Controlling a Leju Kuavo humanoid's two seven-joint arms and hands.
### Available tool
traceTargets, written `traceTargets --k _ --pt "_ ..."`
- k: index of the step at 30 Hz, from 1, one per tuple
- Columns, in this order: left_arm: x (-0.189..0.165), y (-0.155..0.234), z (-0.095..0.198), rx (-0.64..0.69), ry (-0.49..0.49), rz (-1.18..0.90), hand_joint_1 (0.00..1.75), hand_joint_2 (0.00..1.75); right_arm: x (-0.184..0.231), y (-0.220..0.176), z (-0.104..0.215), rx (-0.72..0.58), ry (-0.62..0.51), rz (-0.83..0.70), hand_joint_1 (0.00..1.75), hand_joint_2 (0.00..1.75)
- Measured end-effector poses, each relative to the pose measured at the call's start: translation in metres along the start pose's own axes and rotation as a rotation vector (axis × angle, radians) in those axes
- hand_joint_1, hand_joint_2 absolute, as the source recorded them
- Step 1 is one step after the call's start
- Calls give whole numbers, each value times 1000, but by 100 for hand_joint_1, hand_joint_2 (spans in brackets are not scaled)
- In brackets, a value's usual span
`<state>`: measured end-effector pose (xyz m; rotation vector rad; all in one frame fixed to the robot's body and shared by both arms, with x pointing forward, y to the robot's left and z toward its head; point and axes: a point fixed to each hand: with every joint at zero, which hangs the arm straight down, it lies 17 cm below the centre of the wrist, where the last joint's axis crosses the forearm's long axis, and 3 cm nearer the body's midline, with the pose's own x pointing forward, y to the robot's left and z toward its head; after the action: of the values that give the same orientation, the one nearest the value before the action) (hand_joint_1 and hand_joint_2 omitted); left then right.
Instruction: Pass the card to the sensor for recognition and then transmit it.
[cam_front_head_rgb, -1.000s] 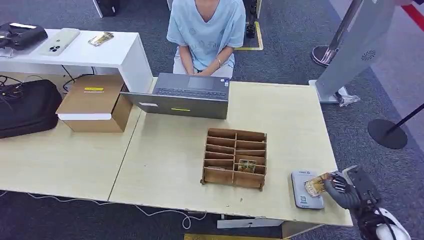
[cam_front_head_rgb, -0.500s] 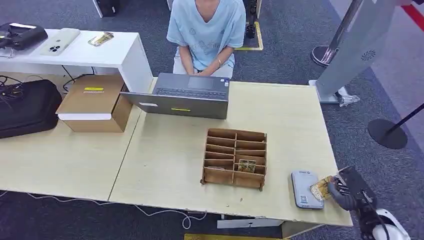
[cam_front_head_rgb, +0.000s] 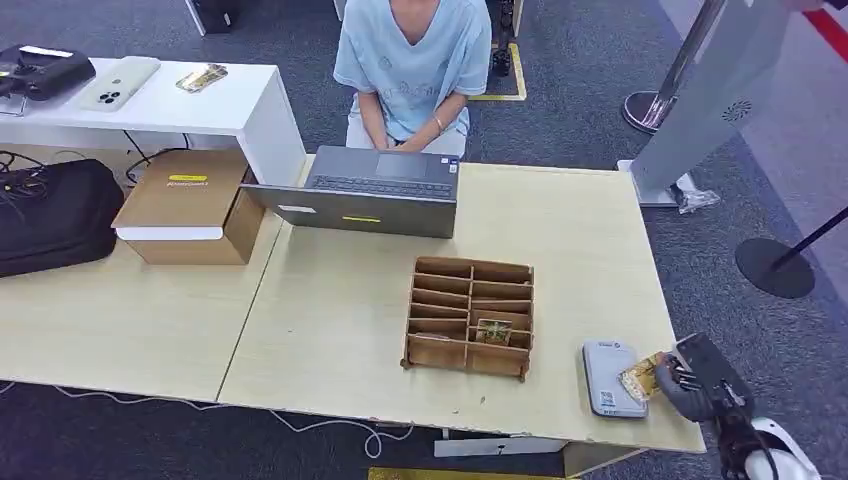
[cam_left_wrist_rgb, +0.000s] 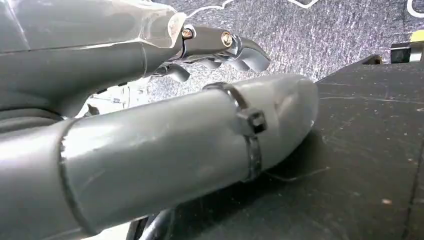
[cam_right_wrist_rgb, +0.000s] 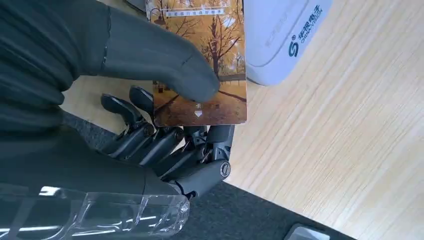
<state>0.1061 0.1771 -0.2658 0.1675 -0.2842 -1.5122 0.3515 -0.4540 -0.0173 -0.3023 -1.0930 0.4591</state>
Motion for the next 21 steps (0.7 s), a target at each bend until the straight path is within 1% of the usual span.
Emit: traceTargets --k 4,8,11,21 --pt "2 0 0 0 -3 -1 0 0 17 5 2 28 -84 -61 175 175" --pt "3 0 0 -1 -5 -7 0 0 46 8 7 64 -222 -124 175 175" --pt "4 0 0 -3 -9 -13 0 0 65 6 10 76 -305 -162 175 175" --pt "5 2 0 -8 -19 -29 0 0 113 0 19 111 -489 -249 175 175"
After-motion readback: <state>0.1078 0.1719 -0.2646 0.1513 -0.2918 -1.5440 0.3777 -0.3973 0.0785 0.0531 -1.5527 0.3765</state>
